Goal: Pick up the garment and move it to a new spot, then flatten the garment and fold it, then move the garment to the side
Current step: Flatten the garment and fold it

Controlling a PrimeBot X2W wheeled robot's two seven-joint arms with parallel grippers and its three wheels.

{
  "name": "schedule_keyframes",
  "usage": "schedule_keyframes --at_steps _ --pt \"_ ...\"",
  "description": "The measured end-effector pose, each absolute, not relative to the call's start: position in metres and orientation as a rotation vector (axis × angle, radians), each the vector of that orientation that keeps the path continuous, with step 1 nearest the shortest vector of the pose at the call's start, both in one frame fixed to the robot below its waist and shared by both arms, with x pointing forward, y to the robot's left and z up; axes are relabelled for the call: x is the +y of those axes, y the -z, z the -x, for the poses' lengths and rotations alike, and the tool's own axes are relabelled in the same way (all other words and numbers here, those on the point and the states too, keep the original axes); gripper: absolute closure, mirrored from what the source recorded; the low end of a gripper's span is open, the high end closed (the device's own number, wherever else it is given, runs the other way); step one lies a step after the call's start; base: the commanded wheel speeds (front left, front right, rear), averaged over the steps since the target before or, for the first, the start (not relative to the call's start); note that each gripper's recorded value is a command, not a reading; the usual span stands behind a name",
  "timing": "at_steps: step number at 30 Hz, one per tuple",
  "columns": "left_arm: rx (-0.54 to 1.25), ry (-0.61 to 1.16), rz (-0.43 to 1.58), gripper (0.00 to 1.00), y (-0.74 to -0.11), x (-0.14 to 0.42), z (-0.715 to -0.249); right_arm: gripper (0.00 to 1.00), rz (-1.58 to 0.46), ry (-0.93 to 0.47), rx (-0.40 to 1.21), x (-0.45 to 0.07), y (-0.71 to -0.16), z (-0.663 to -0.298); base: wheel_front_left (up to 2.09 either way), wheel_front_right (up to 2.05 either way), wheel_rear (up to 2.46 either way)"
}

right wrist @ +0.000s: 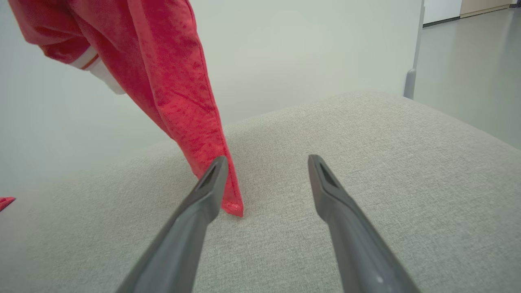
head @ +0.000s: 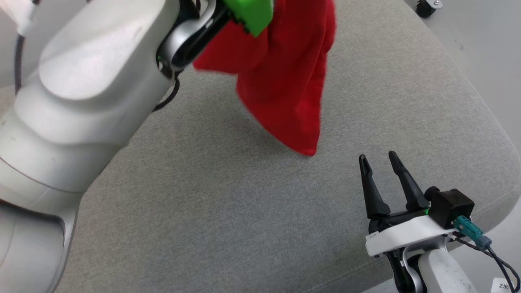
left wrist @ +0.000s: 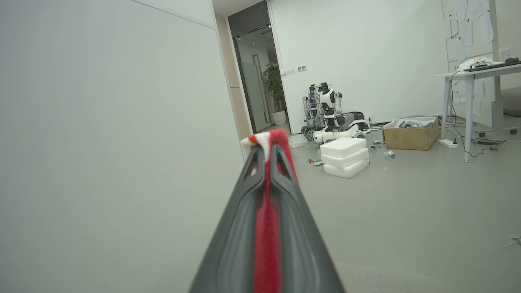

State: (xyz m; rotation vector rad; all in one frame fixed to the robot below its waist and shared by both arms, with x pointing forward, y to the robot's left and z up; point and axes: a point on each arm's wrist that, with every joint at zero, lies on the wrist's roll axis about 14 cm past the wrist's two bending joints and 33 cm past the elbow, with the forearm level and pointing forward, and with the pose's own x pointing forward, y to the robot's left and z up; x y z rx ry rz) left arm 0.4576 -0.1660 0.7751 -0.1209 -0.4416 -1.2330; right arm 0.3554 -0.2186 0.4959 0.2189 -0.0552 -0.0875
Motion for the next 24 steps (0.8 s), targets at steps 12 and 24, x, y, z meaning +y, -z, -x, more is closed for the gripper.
schedule_keyframes --at_steps 12,24 --pt "-0.247 1.049 0.392 1.00 -0.708 -0.143 -0.503 0.00 -0.182 0.171 -0.054 -0.247 -0.495 -0.350 0.00 0.00 0.00" --pt "0.142 0.573 0.557 1.00 -0.507 -0.003 -0.520 0.00 -0.159 0.108 -0.026 -0.230 -0.485 -0.369 0.00 0.00 0.00"
